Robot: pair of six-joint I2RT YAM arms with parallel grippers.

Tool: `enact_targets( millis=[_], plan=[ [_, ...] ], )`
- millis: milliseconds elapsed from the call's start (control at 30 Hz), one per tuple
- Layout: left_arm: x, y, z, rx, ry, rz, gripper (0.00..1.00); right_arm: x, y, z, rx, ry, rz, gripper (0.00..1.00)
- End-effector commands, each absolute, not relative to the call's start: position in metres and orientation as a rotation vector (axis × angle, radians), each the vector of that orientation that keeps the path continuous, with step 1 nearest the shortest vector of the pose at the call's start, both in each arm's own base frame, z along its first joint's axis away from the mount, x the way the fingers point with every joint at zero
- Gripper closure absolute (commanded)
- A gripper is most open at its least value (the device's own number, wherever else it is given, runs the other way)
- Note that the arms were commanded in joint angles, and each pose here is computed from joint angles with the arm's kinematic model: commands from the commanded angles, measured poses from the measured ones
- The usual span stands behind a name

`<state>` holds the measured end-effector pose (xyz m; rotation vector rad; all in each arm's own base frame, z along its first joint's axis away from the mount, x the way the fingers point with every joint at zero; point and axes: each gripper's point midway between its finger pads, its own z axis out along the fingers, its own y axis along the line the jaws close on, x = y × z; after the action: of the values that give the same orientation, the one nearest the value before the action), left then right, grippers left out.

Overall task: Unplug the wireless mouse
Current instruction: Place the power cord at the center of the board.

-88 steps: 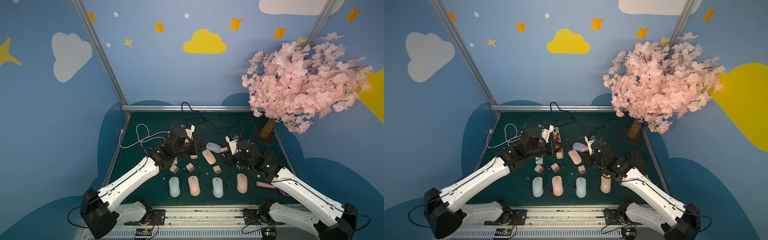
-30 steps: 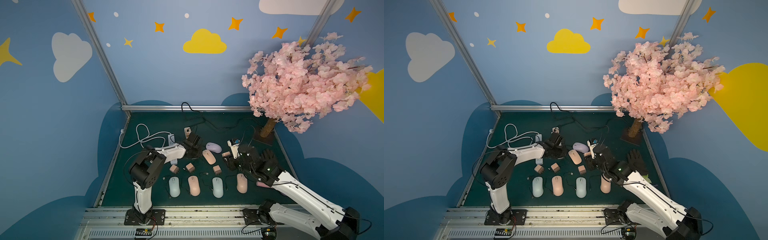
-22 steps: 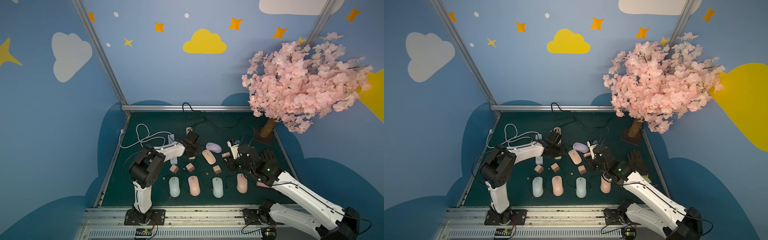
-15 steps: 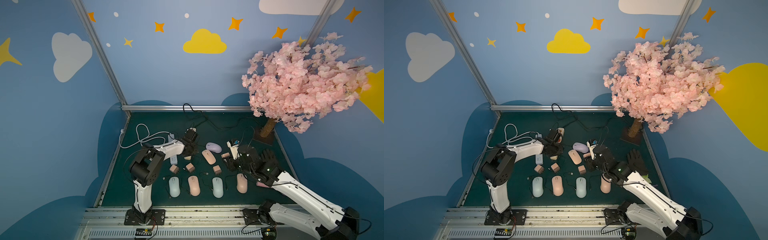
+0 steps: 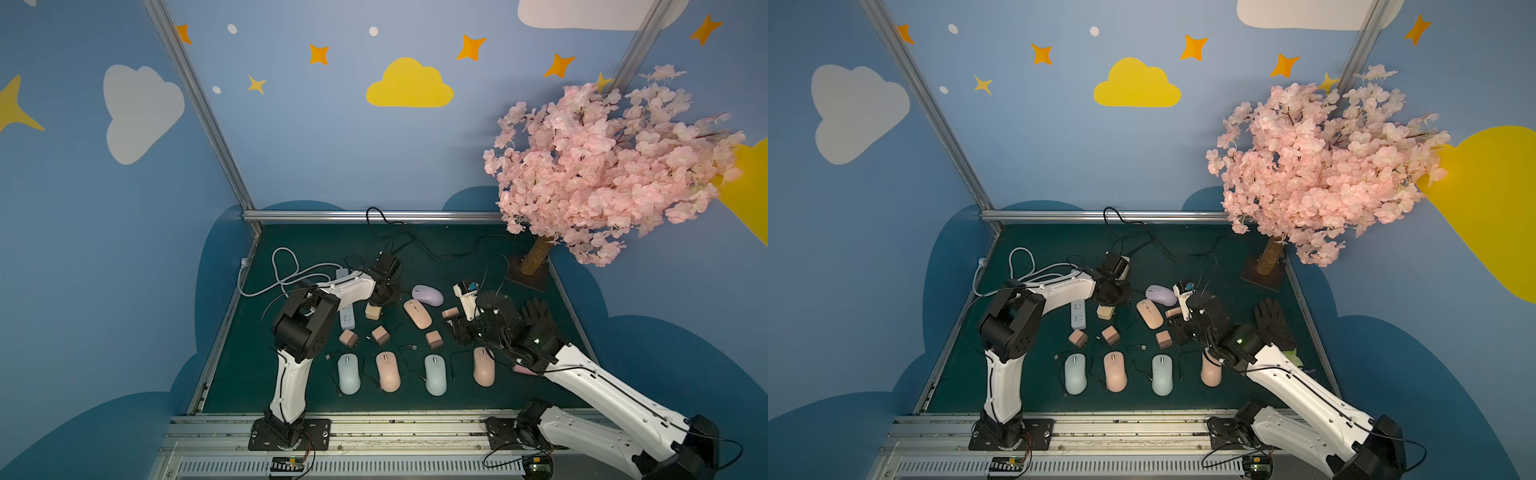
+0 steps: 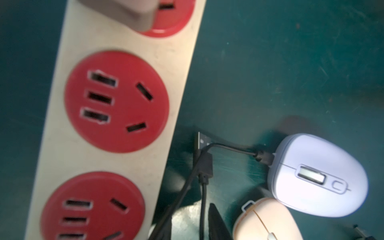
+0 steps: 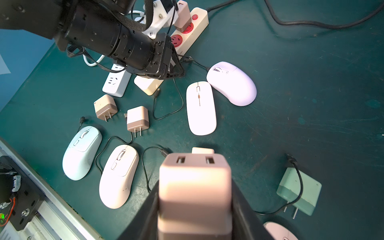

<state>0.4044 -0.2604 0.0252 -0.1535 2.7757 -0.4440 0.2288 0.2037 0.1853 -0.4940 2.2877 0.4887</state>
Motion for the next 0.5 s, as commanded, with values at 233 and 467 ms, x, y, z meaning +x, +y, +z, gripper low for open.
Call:
enact_targets(
  millis=[233, 467],
  plan=[
    [0.385, -0.251, 0.062, -0.141, 2.755, -0.513, 0.42, 0.229, 0.197, 0.166, -0.452, 2.388, 0.431, 1.00],
    [0.362, -0.261, 0.108, -0.072, 2.662, -0.652, 0.29, 0.233, 0.196, 0.142, -0.470, 2.539, 0.371, 1.00]
  ],
)
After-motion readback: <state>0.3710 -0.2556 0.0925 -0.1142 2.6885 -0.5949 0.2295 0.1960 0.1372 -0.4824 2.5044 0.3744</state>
